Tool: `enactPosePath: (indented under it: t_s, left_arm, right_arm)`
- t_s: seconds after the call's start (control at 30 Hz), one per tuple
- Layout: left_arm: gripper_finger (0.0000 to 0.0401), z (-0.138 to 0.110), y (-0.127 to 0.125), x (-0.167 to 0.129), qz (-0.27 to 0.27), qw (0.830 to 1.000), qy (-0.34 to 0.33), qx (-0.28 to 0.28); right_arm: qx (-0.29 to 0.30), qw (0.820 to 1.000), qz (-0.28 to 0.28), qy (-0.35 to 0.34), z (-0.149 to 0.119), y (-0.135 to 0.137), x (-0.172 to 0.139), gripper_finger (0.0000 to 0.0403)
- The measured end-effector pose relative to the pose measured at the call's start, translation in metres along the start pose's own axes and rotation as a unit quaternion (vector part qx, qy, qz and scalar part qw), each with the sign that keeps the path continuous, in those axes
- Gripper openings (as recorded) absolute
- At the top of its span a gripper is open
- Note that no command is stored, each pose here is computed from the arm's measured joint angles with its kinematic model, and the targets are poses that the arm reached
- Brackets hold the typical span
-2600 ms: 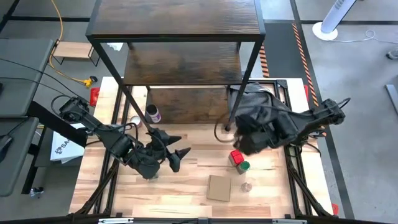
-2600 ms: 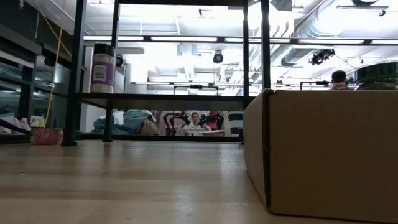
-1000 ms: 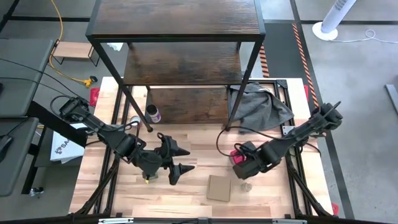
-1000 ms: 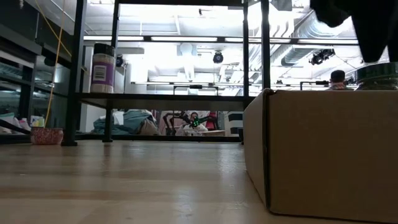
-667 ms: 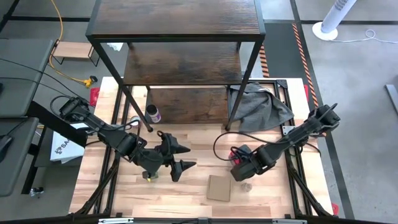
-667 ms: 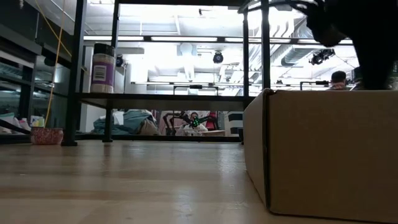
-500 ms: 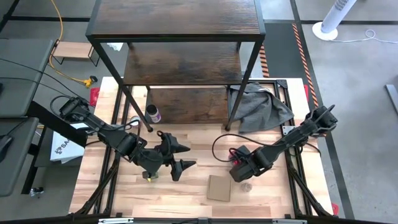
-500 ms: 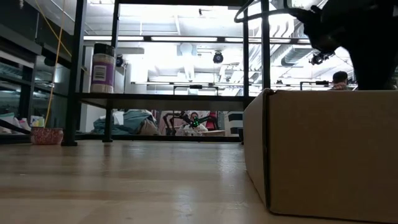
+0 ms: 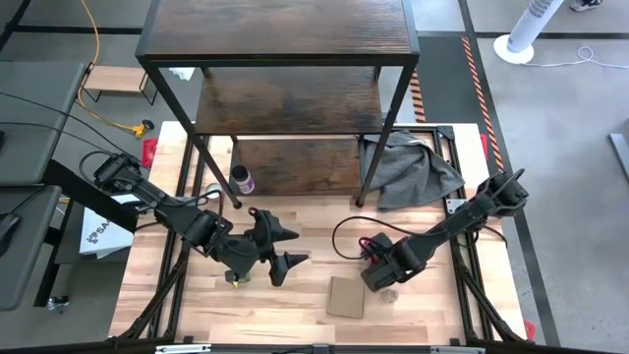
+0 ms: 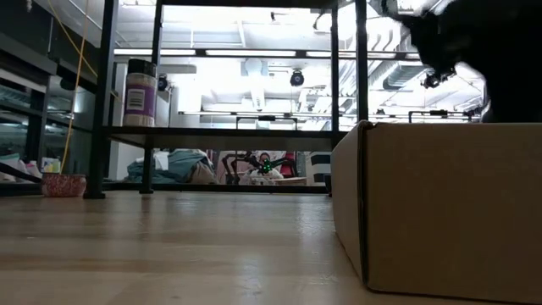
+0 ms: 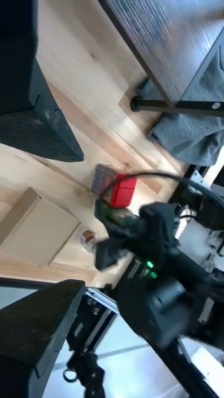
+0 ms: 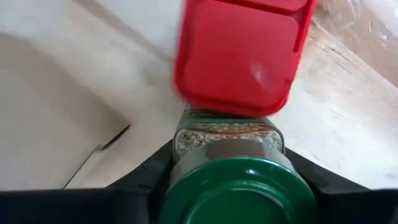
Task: Shelf spices
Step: Put the green seasoning bottle on the shelf
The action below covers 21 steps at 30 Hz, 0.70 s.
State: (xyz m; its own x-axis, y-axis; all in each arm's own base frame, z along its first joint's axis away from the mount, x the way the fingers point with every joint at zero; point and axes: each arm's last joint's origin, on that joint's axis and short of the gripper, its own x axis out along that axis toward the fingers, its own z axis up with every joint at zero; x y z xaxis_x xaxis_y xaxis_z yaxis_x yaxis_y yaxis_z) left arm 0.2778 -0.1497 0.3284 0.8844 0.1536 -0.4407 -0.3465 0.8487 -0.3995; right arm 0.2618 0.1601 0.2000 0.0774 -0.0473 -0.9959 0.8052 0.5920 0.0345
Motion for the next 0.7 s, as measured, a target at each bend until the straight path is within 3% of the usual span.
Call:
enactPosePath:
  t_s: [0.2,0.33,0.43,0.57,0.63,0.7]
  left_arm:
    - [0.0321,-0.002,-0.005,-0.003,-0.016,0.999,-0.003,0.036]
    - [0.0321,0.010,-0.008,0.001,-0.044,0.997,-0.038,0.058]
    - [0.0321,0.021,-0.009,0.005,-0.070,0.985,-0.059,0.148]
    - [0.0321,0.026,-0.005,0.008,-0.041,0.942,-0.078,0.323]
    - [0.0321,0.029,-0.003,0.010,-0.046,0.928,-0.082,0.361]
    - [0.0321,0.033,-0.002,0.012,-0.066,0.928,-0.086,0.356]
  right_arm:
    - [-0.058,0.998,0.013,-0.020,-0.011,0.000,-0.051,0.0181]
    - [-0.074,0.987,0.096,-0.104,-0.011,0.007,-0.101,0.0181]
    - [-0.084,0.963,0.159,-0.200,-0.001,0.017,-0.136,0.0181]
    - [-0.112,0.936,0.215,-0.254,0.017,0.024,-0.171,0.0181]
    - [-0.129,0.927,0.224,-0.271,0.024,0.025,-0.180,0.0181]
    - [-0.138,0.919,0.224,-0.293,0.031,0.025,-0.187,0.0181]
